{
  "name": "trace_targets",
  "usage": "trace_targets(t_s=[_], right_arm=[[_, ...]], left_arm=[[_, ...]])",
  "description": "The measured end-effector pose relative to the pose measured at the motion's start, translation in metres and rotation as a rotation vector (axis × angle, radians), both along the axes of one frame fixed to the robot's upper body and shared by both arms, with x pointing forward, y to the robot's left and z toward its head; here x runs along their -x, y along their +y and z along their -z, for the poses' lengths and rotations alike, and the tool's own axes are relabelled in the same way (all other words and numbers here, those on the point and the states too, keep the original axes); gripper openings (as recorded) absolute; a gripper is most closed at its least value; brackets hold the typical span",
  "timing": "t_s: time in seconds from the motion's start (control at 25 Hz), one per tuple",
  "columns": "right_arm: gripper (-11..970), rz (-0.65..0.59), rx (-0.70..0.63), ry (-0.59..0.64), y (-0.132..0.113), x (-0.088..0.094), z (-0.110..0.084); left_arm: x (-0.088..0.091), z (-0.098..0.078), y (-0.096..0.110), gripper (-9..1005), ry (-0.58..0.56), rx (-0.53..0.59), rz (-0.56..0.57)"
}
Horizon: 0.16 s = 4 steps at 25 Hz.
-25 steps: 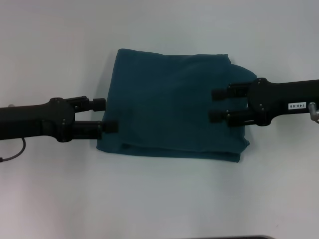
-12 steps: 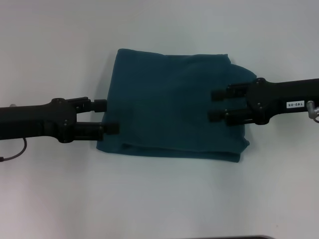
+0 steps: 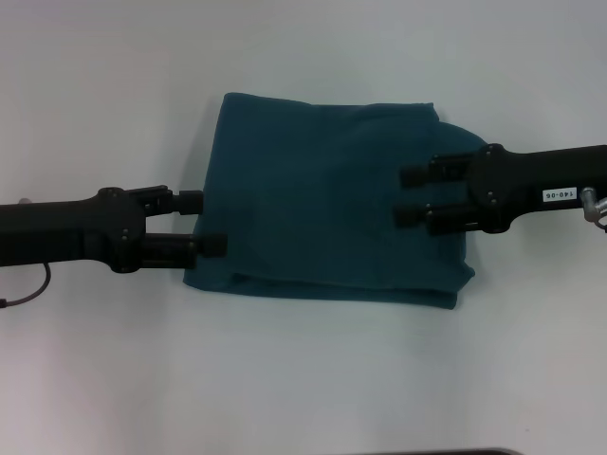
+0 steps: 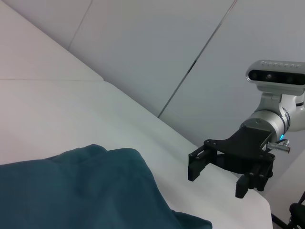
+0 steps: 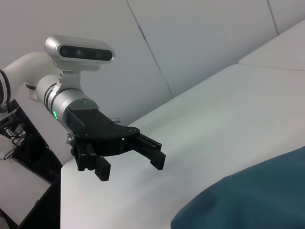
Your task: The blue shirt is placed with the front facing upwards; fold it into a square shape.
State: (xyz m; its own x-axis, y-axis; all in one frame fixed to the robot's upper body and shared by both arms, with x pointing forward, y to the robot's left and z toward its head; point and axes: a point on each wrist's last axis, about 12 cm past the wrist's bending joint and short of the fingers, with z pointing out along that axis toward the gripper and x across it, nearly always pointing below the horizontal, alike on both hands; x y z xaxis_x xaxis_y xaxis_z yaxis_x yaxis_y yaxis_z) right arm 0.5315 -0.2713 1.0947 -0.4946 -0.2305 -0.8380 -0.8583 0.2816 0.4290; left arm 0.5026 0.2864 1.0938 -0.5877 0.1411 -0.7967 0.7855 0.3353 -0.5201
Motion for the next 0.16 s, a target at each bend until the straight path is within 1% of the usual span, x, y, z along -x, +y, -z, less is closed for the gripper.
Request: trace_targets(t_s=[0.16], right_arm=[[734, 0.004, 0.006, -0.007, 0.0004, -0.0017, -0.0001]], left_arm=[[0.0, 0.0001, -0.0001, 914, 0.001, 0.001, 0.0]])
